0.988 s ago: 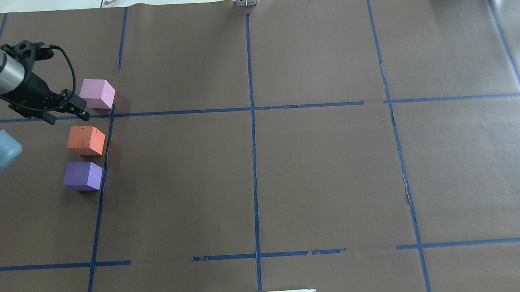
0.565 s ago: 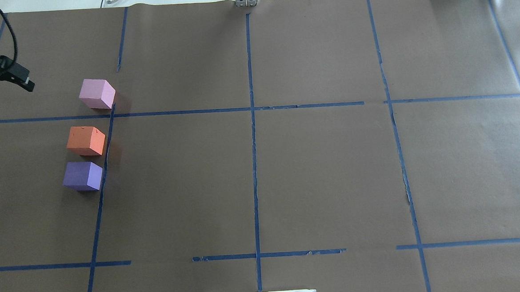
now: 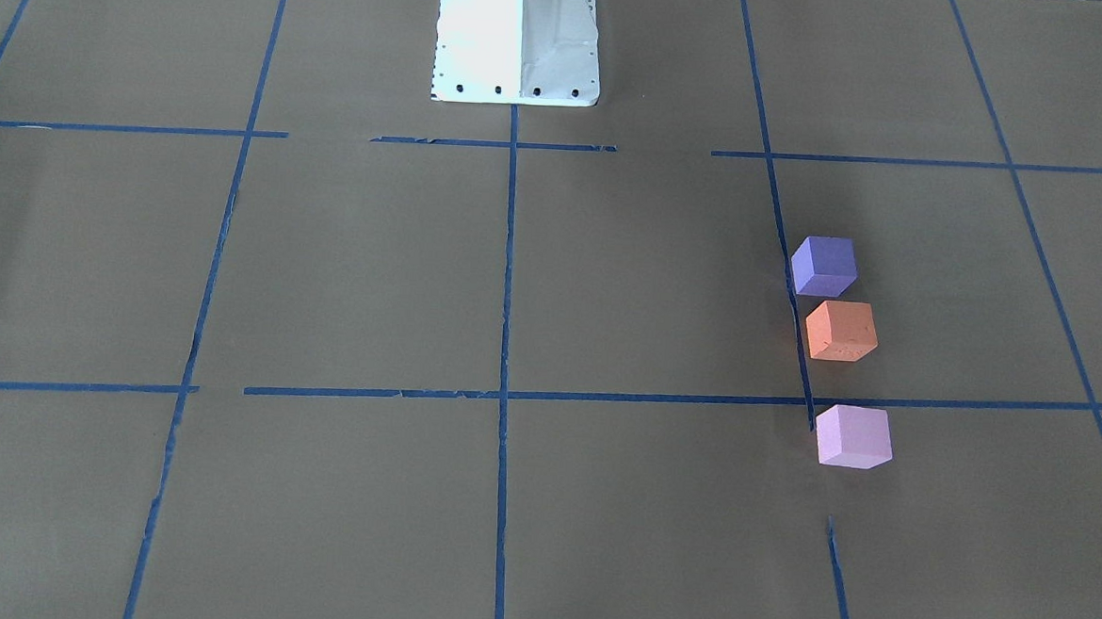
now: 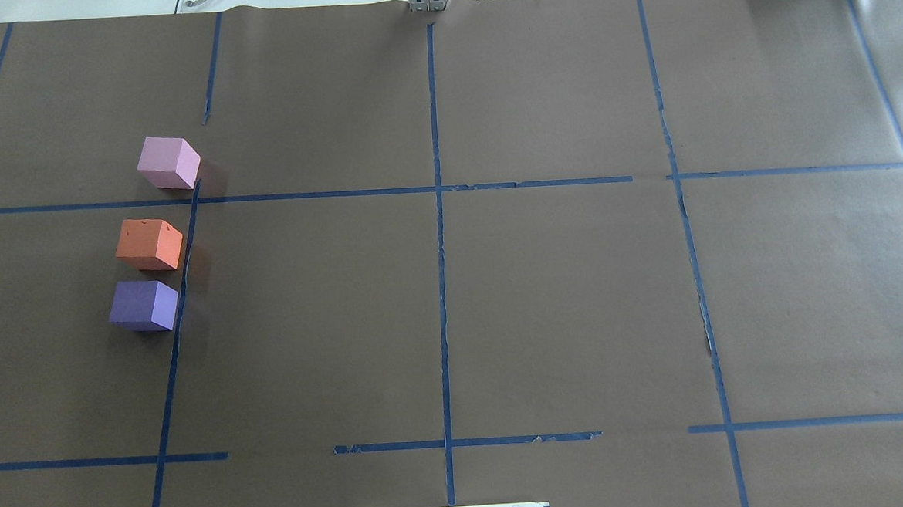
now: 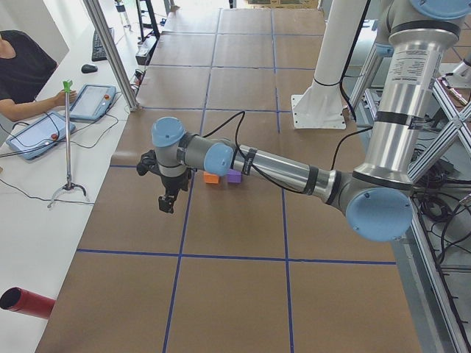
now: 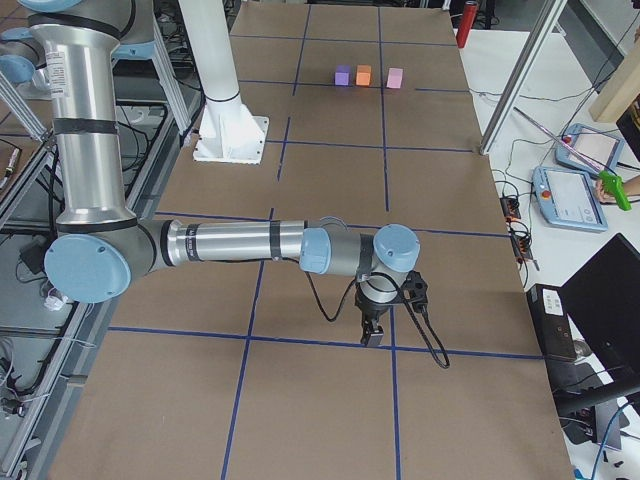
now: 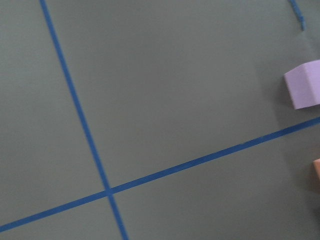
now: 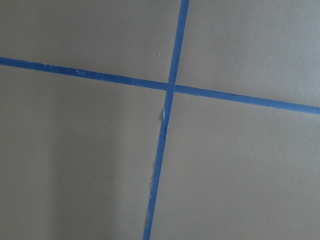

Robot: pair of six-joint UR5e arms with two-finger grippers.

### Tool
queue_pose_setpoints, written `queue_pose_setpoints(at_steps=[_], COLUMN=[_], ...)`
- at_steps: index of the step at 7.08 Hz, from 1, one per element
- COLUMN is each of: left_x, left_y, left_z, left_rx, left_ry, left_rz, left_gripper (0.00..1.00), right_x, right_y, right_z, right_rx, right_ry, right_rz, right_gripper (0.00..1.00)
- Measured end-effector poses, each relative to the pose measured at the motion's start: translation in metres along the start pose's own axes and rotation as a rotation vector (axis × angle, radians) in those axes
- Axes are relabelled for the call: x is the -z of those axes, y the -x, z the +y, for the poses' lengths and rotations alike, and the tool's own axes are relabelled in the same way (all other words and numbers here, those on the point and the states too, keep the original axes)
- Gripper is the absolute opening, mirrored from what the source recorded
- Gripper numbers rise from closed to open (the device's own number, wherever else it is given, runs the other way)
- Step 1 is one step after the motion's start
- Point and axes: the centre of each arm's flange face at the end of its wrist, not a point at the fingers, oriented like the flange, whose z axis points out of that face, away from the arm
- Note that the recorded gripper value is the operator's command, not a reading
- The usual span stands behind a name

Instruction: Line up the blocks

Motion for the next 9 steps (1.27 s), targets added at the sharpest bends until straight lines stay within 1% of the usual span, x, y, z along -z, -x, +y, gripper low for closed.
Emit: queue_pose_setpoints(at_steps=[2,3,4,5,7,9], left_x=[-0.027,-0.041,-0.049,-0.052,-0.050,-0.043], left_y=[0.063,0.080,0.088,0.090,0.089,0.079], left_z=[0.061,0.089,0.106,0.112,0.109,0.101], left_rx=[-0.021,-0.018,-0.011,-0.004,0.045,0.114], left_ry=[-0.012,-0.022,-0.025,-0.026,-0.029,-0.015], left_rz=[-0.015,-0.019,-0.020,-0.019,-0.014,0.037], left_gripper=[1.00,1.00,1.00,1.00,1.00,1.00], right_x=[0.000,0.000,0.000,0.000,0.000,0.000], right_y=[0.000,0.000,0.000,0.000,0.000,0.000], right_z=[0.000,0.000,0.000,0.000,0.000,0.000], right_rx=[0.000,0.000,0.000,0.000,0.000,0.000], right_ry=[0.000,0.000,0.000,0.000,0.000,0.000], right_rz=[0.000,0.000,0.000,0.000,0.000,0.000], right_gripper=[1.00,1.00,1.00,1.00,1.00,1.00])
